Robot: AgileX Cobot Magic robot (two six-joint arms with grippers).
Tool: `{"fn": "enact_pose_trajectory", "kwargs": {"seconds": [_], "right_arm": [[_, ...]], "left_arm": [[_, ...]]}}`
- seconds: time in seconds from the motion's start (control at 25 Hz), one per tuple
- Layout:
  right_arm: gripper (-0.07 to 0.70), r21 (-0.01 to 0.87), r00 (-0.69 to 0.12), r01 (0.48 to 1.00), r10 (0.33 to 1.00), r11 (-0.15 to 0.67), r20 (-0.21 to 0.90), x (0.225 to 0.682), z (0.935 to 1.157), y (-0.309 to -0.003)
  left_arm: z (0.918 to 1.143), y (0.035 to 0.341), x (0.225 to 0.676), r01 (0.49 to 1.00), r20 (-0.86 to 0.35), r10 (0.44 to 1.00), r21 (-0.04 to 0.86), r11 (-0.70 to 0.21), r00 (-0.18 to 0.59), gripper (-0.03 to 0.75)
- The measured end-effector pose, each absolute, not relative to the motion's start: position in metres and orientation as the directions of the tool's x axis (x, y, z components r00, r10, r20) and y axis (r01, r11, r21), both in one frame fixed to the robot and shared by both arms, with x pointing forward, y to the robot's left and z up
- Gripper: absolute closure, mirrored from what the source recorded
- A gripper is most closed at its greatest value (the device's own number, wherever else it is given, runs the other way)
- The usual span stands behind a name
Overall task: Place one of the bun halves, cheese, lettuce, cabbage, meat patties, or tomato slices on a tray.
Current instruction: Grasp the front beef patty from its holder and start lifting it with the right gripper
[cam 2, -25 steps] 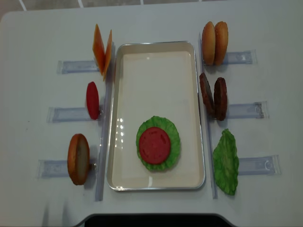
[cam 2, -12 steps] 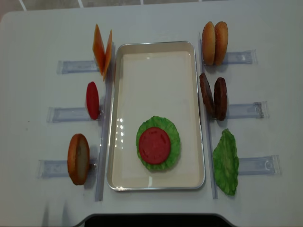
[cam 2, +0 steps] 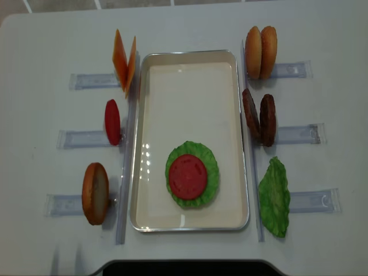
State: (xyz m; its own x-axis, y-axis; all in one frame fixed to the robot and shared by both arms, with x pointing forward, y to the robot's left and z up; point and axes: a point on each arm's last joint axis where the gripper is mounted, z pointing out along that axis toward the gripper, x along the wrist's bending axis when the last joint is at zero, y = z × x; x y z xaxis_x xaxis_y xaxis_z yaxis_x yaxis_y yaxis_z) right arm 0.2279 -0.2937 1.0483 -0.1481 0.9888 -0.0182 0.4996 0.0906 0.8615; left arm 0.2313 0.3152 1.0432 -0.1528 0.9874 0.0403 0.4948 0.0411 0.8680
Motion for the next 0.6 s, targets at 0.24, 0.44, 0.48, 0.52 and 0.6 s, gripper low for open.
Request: {"fn": "enact_pose_trajectory", "kwargs": {"seconds": [0.24,0.44,0.48,0.52,0.6], "right_arm": [[0.397,0.862,-0.148,0.500,0.989,0.091,-0.018,0.228,1.048,-0.294],[0.397,0.871,-0.148,0.484,0.989,0.089,-0.019,0.227,1.052,-0.294],[0.397,0.877,-0.148,0.473,0.989,0.088,-0.020,0.226,1.056,-0.294],[0.397,0.881,-0.148,0.465,0.989,0.088,-0.020,0.225,1.060,-0.294],[0.397,0.883,-0.149,0.461,0.989,0.087,-0.020,0.226,1.069,-0.294]], "left_arm": [[1.043,0.315,0.231,0.496,0.047,0.987,0.868,0.035,-0.151,0.320],[1.043,0.315,0.231,0.496,0.051,0.987,0.868,0.031,-0.150,0.362],[1.043,0.316,0.231,0.496,0.051,0.987,0.868,0.031,-0.150,0.370],[1.043,0.316,0.231,0.496,0.051,0.987,0.868,0.030,-0.151,0.377],[1.043,0.316,0.231,0.496,0.052,0.987,0.868,0.030,-0.151,0.386]]}}
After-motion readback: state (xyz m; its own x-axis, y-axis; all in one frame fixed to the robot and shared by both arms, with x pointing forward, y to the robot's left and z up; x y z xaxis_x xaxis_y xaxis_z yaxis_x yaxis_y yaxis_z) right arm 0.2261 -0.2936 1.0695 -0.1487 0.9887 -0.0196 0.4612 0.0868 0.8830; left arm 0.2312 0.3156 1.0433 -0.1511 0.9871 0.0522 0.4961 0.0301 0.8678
